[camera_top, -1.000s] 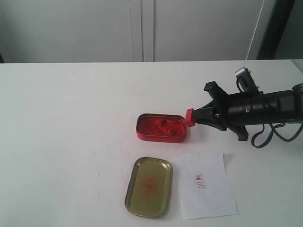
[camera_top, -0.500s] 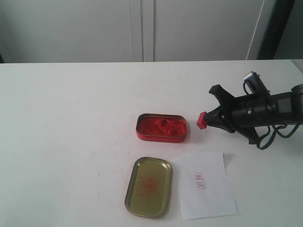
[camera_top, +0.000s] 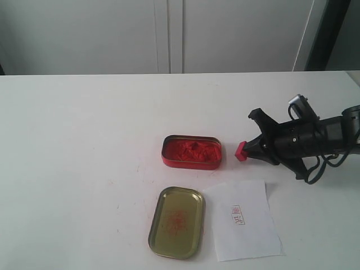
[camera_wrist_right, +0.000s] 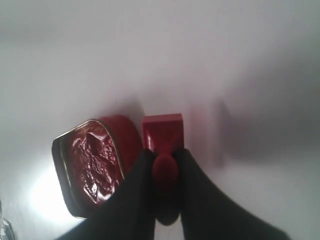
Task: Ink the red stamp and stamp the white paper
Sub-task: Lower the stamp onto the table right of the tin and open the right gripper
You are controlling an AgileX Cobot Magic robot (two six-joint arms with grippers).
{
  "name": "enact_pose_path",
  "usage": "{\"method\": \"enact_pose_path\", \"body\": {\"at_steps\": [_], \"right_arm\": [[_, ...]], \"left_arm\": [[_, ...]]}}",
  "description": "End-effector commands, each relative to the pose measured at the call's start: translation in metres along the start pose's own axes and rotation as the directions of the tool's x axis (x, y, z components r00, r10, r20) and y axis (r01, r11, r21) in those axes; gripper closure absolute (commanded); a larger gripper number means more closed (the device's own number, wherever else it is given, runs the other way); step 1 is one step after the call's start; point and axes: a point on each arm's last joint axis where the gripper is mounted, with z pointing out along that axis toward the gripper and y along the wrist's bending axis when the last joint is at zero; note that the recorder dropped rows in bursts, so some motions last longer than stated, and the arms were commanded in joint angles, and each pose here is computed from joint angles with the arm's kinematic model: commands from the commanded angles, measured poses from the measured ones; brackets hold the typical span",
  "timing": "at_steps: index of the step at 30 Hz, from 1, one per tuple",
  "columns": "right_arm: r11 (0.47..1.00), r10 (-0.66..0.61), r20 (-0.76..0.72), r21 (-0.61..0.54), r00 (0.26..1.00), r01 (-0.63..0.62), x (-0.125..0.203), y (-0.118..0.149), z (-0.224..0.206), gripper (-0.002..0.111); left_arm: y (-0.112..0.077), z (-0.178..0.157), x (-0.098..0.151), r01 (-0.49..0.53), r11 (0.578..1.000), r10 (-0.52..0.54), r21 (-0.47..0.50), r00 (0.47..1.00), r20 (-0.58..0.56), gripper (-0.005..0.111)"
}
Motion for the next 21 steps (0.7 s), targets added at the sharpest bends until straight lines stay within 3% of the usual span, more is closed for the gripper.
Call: {"method": "enact_pose_path", "body": {"at_steps": [1, 14, 21], "right_arm": [[1.0, -0.01, 0.007, 0.014, 1.0, 0.01, -0.0026, -0.0036, -0.0015, 0.098], [0.997, 0.014, -0.001, 0.073, 1.0, -0.014, -0.0017, -0.0092, -0.0016, 0.07], [0.991, 0.049, -0.004, 0.125, 0.999, -0.048, -0.001, -0.0134, -0.0026, 0.063]], "left_arm": [[-0.0001, 0.0012, 0.0041, 0.002, 1.0, -0.002, 0.001, 1.0, -0.02, 0.107], [-0.0001, 0.0012, 0.0041, 0.002, 1.0, -0.002, 0.001, 1.0, -0.02, 0.107], [-0.0001, 0.0012, 0.0041, 0.002, 1.0, -0.002, 0.001, 1.0, -0.02, 0.107]]}}
